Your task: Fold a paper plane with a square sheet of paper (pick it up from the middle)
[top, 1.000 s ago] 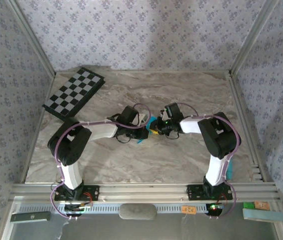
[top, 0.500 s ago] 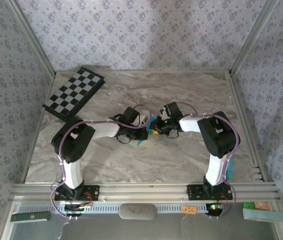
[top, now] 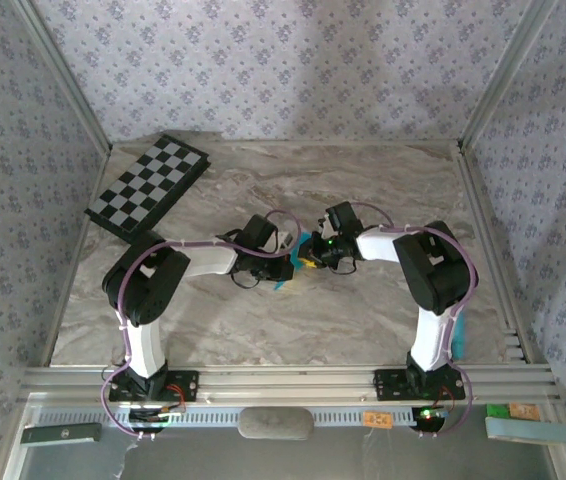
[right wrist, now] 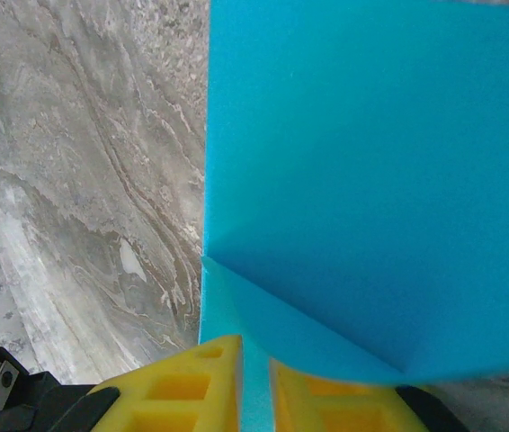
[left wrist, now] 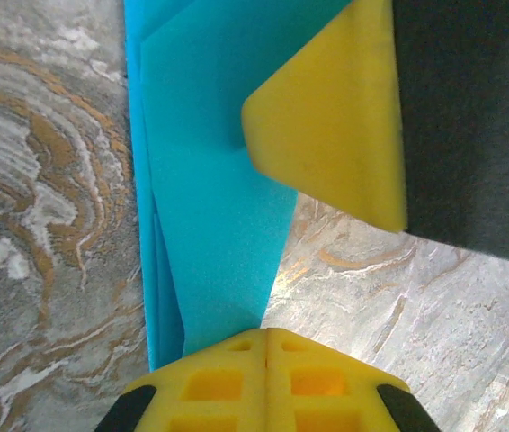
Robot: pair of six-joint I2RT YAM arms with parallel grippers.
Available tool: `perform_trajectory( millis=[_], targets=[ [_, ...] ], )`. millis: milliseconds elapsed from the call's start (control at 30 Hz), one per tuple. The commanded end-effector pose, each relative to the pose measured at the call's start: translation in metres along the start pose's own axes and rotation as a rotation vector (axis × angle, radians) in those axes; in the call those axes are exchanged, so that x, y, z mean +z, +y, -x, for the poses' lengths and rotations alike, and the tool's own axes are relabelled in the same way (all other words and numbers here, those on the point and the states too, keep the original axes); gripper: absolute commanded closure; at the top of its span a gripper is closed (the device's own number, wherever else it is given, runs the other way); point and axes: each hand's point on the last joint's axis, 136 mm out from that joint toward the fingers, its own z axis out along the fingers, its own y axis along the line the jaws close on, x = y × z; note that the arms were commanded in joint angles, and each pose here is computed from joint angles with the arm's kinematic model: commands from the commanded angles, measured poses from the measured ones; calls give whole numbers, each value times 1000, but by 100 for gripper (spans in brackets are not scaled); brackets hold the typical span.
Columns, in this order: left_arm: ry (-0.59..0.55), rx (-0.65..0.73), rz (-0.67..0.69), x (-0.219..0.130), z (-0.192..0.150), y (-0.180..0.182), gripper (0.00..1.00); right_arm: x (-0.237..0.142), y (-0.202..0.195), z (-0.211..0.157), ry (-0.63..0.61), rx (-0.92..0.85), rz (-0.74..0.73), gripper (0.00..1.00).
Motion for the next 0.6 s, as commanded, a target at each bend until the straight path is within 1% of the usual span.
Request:
perform_trajectory(
  millis=[0,267,567],
  targets=[
    [65,-55,60,0,-23,22,96,14,-65,-24,61,81,-223,82],
    [116,-54,91,-1,-42,33,99,14,-71,-25,72,93,-256,82],
    [206,-50,137,-11,-76,47,100,13,-84,-27,94,104,-323,83]
  ],
)
